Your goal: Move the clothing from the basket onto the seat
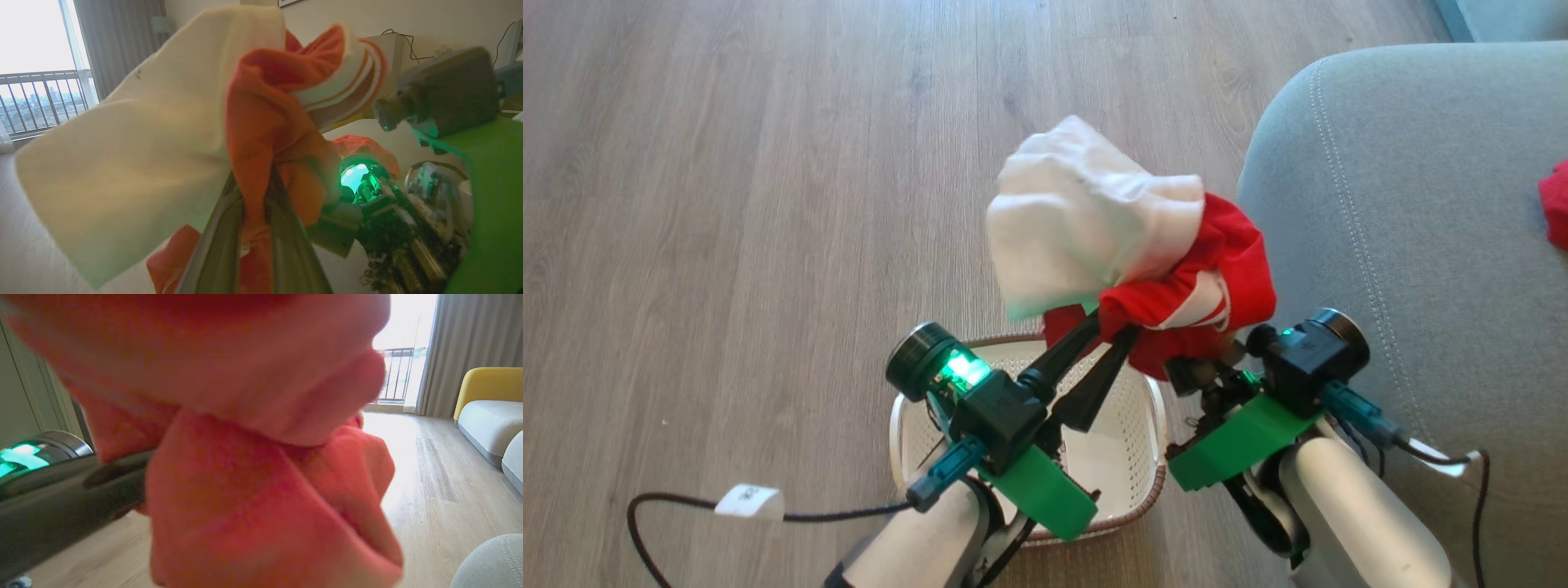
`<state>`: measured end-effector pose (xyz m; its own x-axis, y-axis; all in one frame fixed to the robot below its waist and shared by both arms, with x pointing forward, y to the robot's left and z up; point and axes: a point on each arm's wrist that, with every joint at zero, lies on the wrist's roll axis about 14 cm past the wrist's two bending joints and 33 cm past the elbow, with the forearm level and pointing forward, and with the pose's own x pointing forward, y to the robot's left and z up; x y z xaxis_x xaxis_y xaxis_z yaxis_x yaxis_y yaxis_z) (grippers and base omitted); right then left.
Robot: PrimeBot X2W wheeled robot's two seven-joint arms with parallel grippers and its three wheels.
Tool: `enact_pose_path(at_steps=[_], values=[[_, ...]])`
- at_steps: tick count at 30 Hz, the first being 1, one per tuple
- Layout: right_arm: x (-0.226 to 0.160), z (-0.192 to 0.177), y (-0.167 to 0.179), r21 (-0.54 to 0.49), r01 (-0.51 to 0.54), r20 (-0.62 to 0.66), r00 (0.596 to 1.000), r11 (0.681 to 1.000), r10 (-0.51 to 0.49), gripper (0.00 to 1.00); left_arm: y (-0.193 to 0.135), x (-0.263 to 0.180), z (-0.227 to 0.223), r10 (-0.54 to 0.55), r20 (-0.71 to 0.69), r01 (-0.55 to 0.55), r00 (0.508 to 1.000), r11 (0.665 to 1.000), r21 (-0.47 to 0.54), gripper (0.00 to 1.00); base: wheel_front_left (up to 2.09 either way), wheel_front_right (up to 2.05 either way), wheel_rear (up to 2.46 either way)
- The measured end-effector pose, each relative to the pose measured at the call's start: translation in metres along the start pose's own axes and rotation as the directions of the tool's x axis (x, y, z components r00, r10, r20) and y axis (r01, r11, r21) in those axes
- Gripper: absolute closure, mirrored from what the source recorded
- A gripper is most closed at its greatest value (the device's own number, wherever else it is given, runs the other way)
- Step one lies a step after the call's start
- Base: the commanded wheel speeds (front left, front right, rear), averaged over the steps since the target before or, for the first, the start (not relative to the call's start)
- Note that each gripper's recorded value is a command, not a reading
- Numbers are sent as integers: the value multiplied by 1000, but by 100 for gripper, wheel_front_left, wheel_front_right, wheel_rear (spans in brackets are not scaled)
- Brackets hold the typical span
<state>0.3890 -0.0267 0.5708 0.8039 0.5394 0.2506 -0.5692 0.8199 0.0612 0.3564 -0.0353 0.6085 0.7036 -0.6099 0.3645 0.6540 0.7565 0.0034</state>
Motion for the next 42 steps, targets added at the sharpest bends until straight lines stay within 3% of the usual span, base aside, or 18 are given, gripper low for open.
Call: enact_pose_path(at_steps=[5,10,26,42], values=[[-6,3,-5,19,34,13,999,999,-34,100,3,-1,-3,8,-10,-8,1000,1000,4,100,0,0,0],[-5,10,-9,16,47,37,998,999,-48,100,4,0,-4,8,-11,-8,1000,1000,12,0,0,0,0],[-11,41,-38,31,158,141,977,987,-161,100,5,-2,-12,13,-38,-12,999,1000,17,0,0,0,0],[-27,77,-82,16,298,250,923,954,-293,100,10,-4,-21,24,-66,-21,998,999,37,0,0,0,0]])
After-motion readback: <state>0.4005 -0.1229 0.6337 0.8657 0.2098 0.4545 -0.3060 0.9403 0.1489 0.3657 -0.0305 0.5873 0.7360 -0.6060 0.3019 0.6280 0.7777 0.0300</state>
